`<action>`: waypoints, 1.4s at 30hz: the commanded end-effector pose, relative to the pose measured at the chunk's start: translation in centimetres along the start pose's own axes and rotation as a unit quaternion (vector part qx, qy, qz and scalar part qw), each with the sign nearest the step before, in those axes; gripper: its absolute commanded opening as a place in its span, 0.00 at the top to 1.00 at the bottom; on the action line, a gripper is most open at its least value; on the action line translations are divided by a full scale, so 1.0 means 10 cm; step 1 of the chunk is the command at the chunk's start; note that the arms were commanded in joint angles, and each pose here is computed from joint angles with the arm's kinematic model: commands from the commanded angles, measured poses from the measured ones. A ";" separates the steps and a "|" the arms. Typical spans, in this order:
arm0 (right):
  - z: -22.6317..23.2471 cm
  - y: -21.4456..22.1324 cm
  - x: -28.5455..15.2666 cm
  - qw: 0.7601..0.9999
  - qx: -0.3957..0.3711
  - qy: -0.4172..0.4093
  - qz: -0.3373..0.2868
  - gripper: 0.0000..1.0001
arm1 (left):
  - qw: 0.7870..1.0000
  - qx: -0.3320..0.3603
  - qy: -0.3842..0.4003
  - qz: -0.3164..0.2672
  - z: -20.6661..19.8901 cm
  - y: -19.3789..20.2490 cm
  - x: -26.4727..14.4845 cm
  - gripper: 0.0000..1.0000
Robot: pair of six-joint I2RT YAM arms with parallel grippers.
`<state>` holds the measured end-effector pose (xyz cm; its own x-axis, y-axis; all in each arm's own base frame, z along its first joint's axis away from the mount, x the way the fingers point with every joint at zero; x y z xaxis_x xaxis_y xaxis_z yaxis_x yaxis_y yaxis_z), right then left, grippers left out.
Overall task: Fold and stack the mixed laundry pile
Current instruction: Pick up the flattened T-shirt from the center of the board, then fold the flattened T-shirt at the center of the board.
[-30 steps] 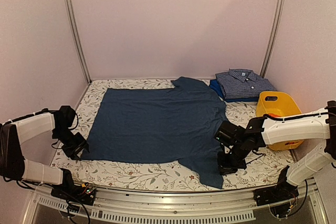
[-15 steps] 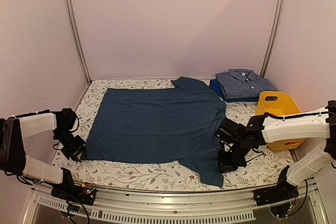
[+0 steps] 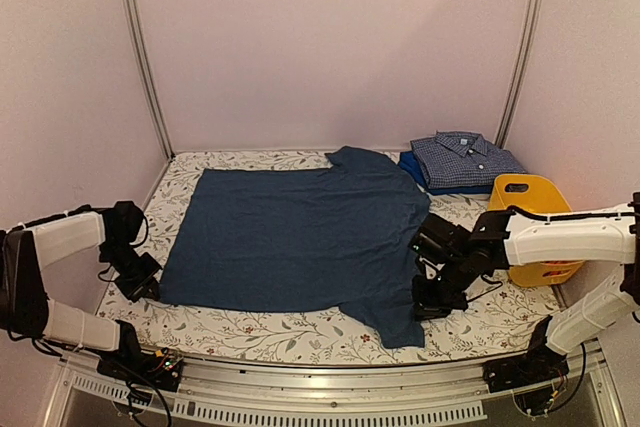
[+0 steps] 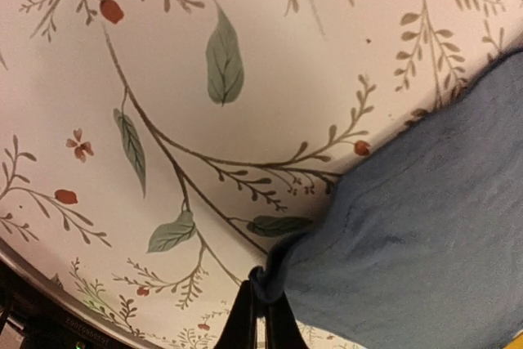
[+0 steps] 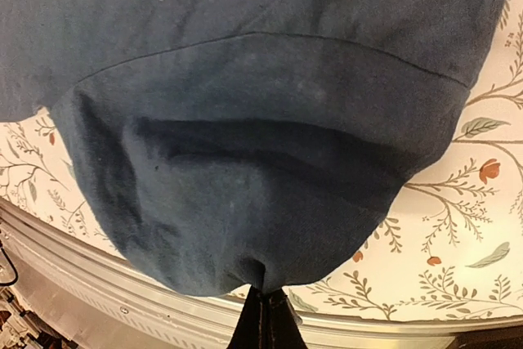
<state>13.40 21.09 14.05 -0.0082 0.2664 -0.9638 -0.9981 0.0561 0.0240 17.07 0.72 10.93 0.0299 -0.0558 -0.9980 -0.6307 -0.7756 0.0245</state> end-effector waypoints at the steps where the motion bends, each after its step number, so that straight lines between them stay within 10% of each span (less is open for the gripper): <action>1: 0.10 -0.07 -0.29 0.999 0.000 -0.026 -0.037 1.00 | 1.000 0.000 0.011 -0.021 -0.05 -0.08 -0.21 1.00; 27: 0.04 -1.38 -0.92 0.987 -0.007 -0.045 -0.156 1.00 | 0.988 0.086 0.083 -0.100 -0.82 -0.77 -0.57 1.00; 42: 0.00 -2.08 -0.55 0.988 -0.046 -0.026 -0.144 1.00 | 0.986 0.109 0.087 -0.089 -1.14 -1.06 -0.27 1.00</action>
<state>32.62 18.11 19.42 0.2660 0.2910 -0.9190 -0.9639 0.0874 -0.2514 31.18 1.59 13.87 0.2313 -0.0576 -0.9712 -0.7532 -0.6424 -0.1413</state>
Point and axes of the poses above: each gripper's point midway between its finger pads, its own x axis out along the fingers, its own z axis along the line the jaws close on, y = z × x, the point moved 9 cm from there along -x, back along the fingers, and after that the axes turned 4 degrees about x, right-handed, at the moved point
